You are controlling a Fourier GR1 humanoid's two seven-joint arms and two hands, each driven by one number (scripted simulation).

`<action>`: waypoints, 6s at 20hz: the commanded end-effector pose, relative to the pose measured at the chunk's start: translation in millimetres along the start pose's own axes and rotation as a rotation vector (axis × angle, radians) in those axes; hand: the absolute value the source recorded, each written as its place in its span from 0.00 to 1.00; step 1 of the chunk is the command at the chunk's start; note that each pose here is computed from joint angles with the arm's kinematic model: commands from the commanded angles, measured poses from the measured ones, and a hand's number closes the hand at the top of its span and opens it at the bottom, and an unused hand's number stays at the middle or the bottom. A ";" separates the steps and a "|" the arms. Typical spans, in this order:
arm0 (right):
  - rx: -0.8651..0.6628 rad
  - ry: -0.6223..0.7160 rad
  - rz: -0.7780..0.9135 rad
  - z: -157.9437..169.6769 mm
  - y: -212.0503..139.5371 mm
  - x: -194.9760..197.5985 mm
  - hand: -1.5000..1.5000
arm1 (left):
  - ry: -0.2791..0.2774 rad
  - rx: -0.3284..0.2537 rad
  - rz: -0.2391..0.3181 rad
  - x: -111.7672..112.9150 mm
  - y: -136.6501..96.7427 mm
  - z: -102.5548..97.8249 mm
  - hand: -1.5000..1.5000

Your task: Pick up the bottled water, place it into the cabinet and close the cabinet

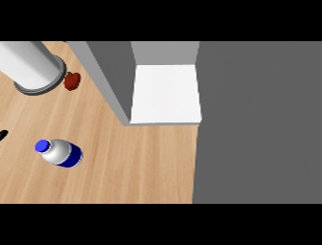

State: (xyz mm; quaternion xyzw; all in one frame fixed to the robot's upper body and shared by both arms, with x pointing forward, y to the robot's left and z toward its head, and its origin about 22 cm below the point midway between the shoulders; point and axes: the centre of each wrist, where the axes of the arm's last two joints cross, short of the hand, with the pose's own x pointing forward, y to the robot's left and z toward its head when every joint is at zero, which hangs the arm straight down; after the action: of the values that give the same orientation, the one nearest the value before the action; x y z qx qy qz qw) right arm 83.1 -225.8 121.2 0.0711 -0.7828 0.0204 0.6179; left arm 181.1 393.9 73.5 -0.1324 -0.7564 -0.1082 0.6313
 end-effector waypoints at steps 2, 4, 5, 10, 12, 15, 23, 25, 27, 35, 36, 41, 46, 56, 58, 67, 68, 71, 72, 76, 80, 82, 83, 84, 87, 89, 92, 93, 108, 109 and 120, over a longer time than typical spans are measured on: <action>0.002 -0.028 0.012 21.3 -0.7 35.6 0.00 | 0.025 0.056 -0.031 -21.5 3.7 -1.2 0.00; 0.019 -0.061 0.011 17.1 -2.9 34.5 0.00 | 0.050 0.044 -0.030 -44.1 12.2 -17.8 0.00; -0.006 -0.044 0.014 19.6 1.0 24.8 0.00 | 0.056 0.049 -0.042 -41.2 17.7 -9.8 0.00; 0.026 -0.038 0.016 34.8 -5.2 18.6 0.00 | 0.080 0.058 -0.016 -84.9 7.3 -27.8 0.00; 0.022 -0.045 0.026 35.3 -6.2 19.4 0.00 | 0.108 0.058 -0.017 -91.8 32.2 -20.2 0.00; 0.000 -0.050 0.023 35.5 7.9 29.7 0.00 | 0.100 0.058 -0.004 -113.8 29.7 -18.9 0.00; 0.028 -0.050 0.024 41.2 0.7 29.4 0.00 | 0.095 0.151 -0.007 -165.8 22.2 -23.0 0.00; 0.034 -0.041 0.021 45.4 6.5 33.6 0.00 | 0.117 0.148 -0.026 -174.3 23.9 -16.9 0.00; 0.033 -0.029 0.010 44.2 -4.4 14.1 0.00 | 0.136 0.133 0.022 -181.1 29.0 -11.3 0.00; 0.048 -0.037 0.018 45.0 -5.8 22.1 0.00 | 0.164 0.027 0.159 -206.0 0.9 -21.7 0.00; 0.034 -0.036 -0.009 46.0 3.4 7.4 0.00 | 0.167 0.029 0.173 -209.8 -0.1 -14.9 0.00; 0.049 -0.035 0.000 55.3 3.0 16.7 0.00 | 0.111 0.101 0.205 -216.1 -8.8 -23.9 1.00; 0.038 -0.028 0.021 52.5 4.3 26.8 0.00 | 0.122 0.113 0.248 -216.6 -2.1 -18.1 1.00; 0.009 -0.035 0.016 53.6 5.4 19.6 0.00 | 0.040 0.407 0.299 -265.0 -102.3 -17.1 1.00; 0.011 -0.021 0.013 57.3 0.2 16.2 0.00 | 0.027 0.476 0.271 -269.6 -121.4 -20.1 1.00; -0.010 -0.022 0.006 54.7 6.4 21.4 0.00 | -0.033 0.375 0.298 -261.3 -138.3 -57.4 1.00; 0.023 -0.026 -0.006 55.8 2.5 11.7 0.00 | -0.012 0.359 0.317 -259.7 -139.8 -65.1 1.00; 0.015 -0.027 0.004 53.0 5.0 17.7 0.00 | -0.033 0.333 0.352 -240.6 -136.6 -102.6 1.00; 0.028 -0.011 -0.003 60.4 4.3 26.8 0.00 | -0.011 0.337 0.335 -239.5 -140.0 -107.3 1.00; 0.002 -0.012 -0.010 61.2 5.7 24.0 0.00 | -0.015 0.323 0.323 -225.8 -155.2 -127.5 1.00; 0.024 -0.025 -0.005 54.9 -4.9 12.5 0.00 | -0.025 0.283 0.312 -198.2 -172.1 -154.5 1.00; 0.008 -0.018 -0.020 52.5 1.1 8.9 0.00 | -0.048 0.264 0.218 -191.7 -193.3 -157.5 1.00; 0.010 -0.009 -0.012 56.3 5.3 15.8 0.00 | -0.065 0.293 0.192 -178.0 -196.7 -175.0 1.00; -0.002 -0.022 -0.022 48.7 3.8 4.4 0.00 | -0.081 0.277 0.149 -172.8 -202.1 -183.8 1.00; 0.007 -0.020 -0.012 54.5 -11.6 4.9 0.00 | -0.067 0.287 0.151 -149.5 -215.8 -210.1 1.00; -0.002 -0.015 0.006 58.4 -5.1 8.9 0.00 | -0.049 0.268 0.153 -133.1 -230.2 -215.1 1.00; 0.007 -0.029 0.021 56.5 -11.6 19.5 0.00 | -0.032 0.279 0.118 -111.4 -239.7 -237.7 1.00; 0.011 -0.037 0.010 54.4 -12.3 15.1 0.00 | -0.032 0.278 0.070 -114.1 -240.5 -248.6 1.00; 0.028 -0.054 0.007 53.5 -18.7 -5.4 0.00 | 0.077 0.401 -0.212 -104.7 -223.6 -307.4 1.00; 0.046 -0.063 0.020 48.5 -19.0 5.7 0.00 | 0.078 0.365 -0.259 -114.6 -204.6 -299.5 1.00; 0.060 -0.080 0.018 42.8 -24.1 3.3 0.00 | 0.128 0.575 -0.232 -107.1 -188.7 -313.7 1.00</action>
State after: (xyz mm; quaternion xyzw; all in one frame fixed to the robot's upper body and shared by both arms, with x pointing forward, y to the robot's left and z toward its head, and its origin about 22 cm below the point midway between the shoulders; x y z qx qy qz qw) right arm 42.7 -256.1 100.9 0.0595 -0.7987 0.0619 0.5956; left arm 420.7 101.2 20.2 0.1394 -0.7266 0.0146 0.6726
